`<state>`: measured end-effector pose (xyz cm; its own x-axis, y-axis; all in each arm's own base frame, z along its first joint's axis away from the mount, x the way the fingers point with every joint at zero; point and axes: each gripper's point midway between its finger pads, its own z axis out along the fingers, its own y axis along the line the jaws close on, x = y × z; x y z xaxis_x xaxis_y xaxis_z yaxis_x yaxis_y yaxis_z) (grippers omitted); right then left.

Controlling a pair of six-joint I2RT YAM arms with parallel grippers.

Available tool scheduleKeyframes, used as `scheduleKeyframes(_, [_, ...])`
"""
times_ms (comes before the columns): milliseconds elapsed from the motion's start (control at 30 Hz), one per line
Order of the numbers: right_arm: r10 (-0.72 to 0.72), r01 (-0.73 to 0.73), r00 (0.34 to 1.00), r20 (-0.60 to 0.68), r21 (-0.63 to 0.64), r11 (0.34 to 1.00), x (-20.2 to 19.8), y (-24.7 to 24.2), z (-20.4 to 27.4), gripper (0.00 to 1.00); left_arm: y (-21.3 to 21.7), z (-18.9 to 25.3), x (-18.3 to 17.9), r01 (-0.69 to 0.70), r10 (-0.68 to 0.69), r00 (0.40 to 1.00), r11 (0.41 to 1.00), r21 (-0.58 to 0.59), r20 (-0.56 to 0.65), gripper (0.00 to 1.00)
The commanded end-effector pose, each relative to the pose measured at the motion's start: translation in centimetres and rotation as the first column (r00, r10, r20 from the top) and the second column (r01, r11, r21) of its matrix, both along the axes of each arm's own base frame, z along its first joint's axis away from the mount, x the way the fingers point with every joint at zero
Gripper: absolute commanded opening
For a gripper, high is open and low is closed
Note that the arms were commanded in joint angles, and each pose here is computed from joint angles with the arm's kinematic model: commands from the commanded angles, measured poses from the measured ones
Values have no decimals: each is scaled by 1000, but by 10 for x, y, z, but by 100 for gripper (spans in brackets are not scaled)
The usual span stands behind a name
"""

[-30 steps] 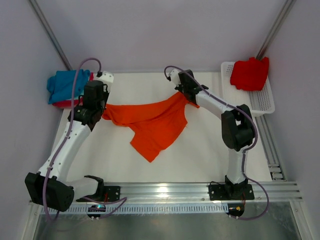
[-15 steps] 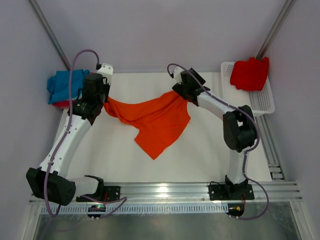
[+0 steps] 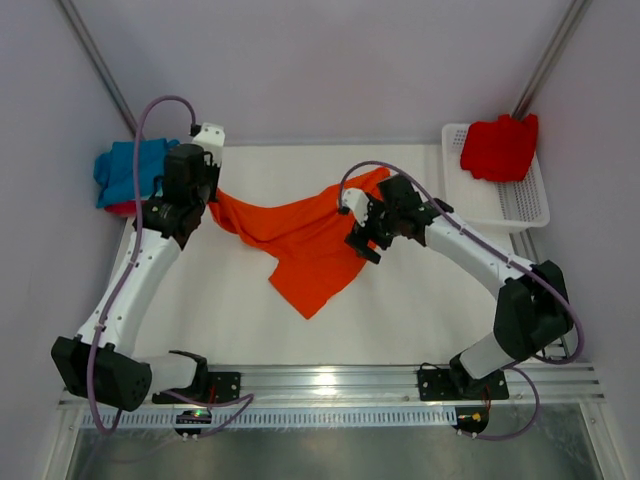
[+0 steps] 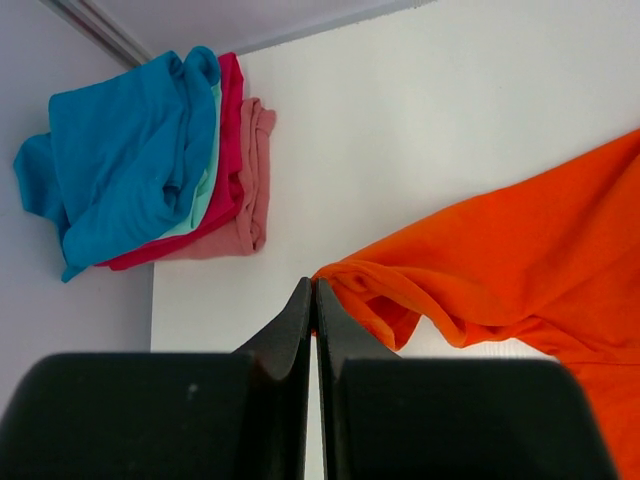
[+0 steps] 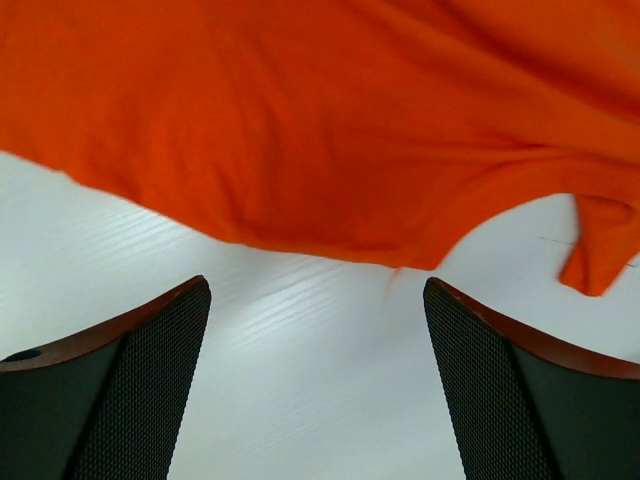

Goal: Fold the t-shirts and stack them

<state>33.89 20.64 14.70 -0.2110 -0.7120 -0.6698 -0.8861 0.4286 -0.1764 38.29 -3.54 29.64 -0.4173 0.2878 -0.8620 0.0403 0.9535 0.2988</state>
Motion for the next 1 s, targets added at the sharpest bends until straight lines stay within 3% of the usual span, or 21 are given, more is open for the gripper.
scheduleKeyframes(0, [147, -153, 983, -109, -48, 987, -47, 16, -35, 91, -5, 17, 5, 9, -7, 999, 999, -40, 38, 0])
scheduleKeyframes(167, [262, -263, 965, -31, -173, 949, -79, 63, -71, 91, -6, 7, 6, 6, -5, 1000, 999, -45, 13, 0])
scheduleKeyframes(500, [274, -269, 962, 8, -166, 949, -101, 135, -72, 91, -9, 5, 13, 2, -1, 1000, 998, -61, 11, 0])
scheduleKeyframes(967, [334, -332, 942, -21, -164, 929, -132, 161, -68, 91, -9, 1, 17, -6, 6, 1000, 998, -58, -4, 0])
